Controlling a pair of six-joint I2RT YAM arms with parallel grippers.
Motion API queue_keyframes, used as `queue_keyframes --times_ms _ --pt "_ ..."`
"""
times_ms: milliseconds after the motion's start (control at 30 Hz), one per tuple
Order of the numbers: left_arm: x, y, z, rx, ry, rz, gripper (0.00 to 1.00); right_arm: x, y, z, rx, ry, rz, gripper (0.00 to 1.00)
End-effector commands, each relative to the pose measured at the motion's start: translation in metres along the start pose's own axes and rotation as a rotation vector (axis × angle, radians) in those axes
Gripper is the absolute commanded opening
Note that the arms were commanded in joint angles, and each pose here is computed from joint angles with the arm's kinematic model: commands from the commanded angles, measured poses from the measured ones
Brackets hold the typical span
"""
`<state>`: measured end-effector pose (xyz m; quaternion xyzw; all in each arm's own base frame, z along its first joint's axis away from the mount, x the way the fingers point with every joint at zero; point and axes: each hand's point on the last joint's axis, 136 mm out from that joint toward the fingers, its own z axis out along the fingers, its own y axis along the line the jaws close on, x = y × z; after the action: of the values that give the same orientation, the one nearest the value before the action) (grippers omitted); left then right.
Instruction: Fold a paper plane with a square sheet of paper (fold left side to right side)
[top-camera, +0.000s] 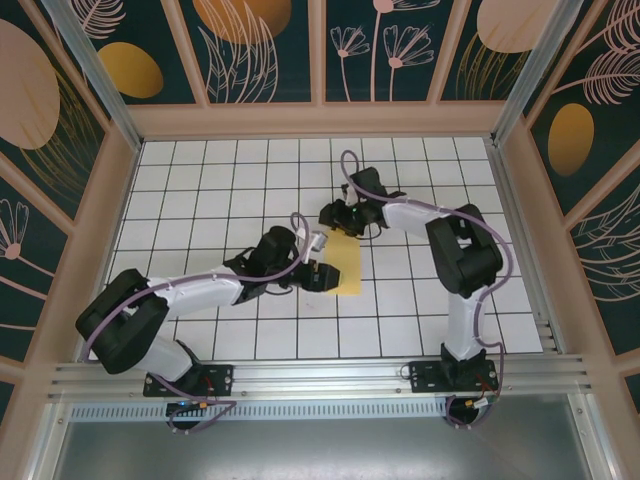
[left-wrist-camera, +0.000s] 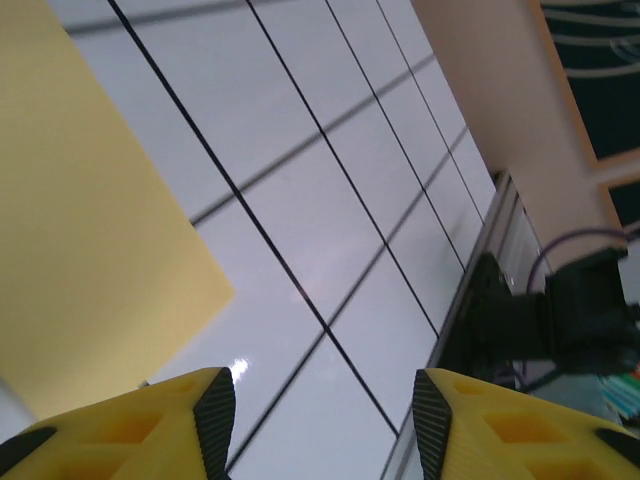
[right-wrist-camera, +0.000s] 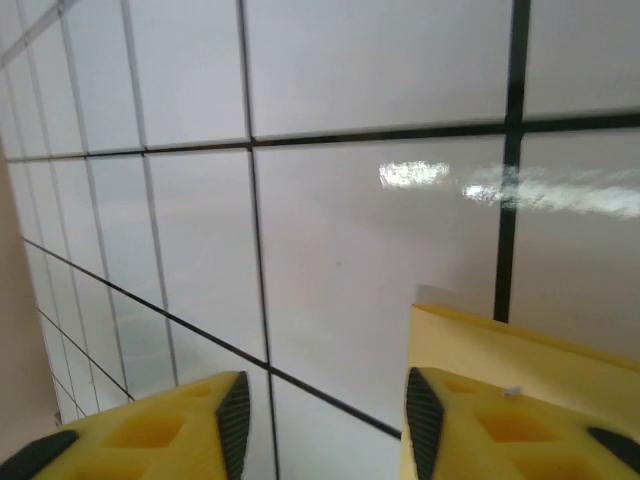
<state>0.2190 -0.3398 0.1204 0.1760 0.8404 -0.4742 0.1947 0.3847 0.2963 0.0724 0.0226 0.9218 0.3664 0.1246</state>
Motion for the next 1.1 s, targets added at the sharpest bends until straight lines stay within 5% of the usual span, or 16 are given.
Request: queue_keyframes --times_ms 0,167,433,1067 --pt "-0.018 0.029 -0.011 -0.12 -0.086 -0.08 0.54 -0.01 0.001 -0.051 0.037 -0.096 -0.031 0.53" --pt "-0.035 0.053 -0.014 -0.2 -0.167 -0.141 0.56 0.03 -0.038 -0.082 0.07 -0.1 0.045 0.58" --pt "-0.039 0.052 0.026 -0.084 -0.089 -0.196 0.46 0.095 -0.077 -0.088 0.053 -0.069 0.16 0.58" --pt "-0.017 0.105 0.049 -0.256 -0.013 -0.253 0.4 0.111 -0.077 -0.08 0.057 -0.004 0.15 0.58"
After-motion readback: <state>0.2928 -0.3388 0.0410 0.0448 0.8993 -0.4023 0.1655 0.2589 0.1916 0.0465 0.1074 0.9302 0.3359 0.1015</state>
